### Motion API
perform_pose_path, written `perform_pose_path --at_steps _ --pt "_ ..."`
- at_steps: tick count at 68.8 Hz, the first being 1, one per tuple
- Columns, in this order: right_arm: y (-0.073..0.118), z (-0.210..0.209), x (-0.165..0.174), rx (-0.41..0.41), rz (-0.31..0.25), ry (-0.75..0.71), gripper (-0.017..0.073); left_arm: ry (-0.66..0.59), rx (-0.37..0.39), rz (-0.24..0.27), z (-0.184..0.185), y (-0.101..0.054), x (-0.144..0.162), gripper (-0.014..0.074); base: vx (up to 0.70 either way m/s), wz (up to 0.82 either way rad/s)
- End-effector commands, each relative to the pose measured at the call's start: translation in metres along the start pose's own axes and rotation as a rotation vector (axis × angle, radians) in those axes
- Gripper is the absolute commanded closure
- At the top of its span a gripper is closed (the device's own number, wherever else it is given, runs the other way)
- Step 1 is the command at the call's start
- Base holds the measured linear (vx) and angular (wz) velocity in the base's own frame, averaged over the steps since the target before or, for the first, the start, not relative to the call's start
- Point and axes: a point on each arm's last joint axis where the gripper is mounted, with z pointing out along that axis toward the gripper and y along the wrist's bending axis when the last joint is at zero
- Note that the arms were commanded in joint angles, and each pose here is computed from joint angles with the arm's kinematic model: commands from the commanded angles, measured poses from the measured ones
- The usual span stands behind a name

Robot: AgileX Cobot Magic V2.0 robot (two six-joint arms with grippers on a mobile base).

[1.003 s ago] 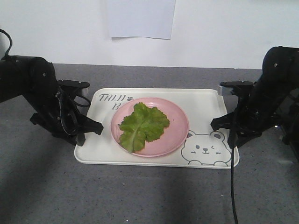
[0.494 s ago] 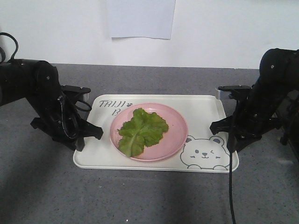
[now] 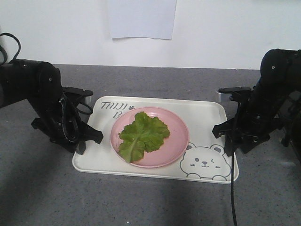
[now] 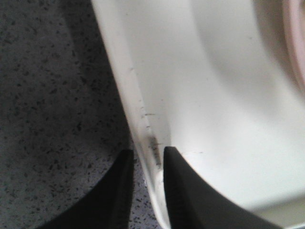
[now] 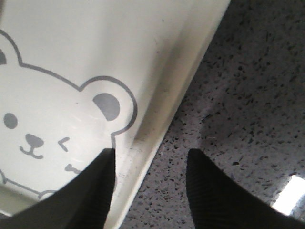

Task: Transfer vegetables to tray and serve
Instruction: 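Lower the tray with both grippers onto the grey counter, then open both grippers and lift them up away from the tray edges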

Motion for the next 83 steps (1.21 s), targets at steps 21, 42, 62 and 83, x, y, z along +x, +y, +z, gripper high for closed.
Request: perform_pose_path --at_steps 21,42,62,83 --pt "0.003 -0.038 -0.004 0.038 -0.006 -0.119 0.0184 -0.078 0.008 0.007 -0.027 -0.004 -0.001 0.0251 0.00 0.00" --pt "0.020 -0.117 -0.002 0.025 -0.039 -0.409 0.0260 -0.177 -0.006 0.010 -0.056 -0.005 0.004 0.0251 0.00 0.00" --pt "0.045 -0.182 0.032 -0.029 -0.165 -0.715 0.0575 -0.446 0.005 0.022 -0.127 -0.009 0.026 0.0300 0.00 0.00" --pt "0.072 -0.259 0.115 0.038 -0.327 -1.040 0.0565 -0.921 0.014 0.060 -0.240 -0.015 0.096 0.0580 0.00 0.00"
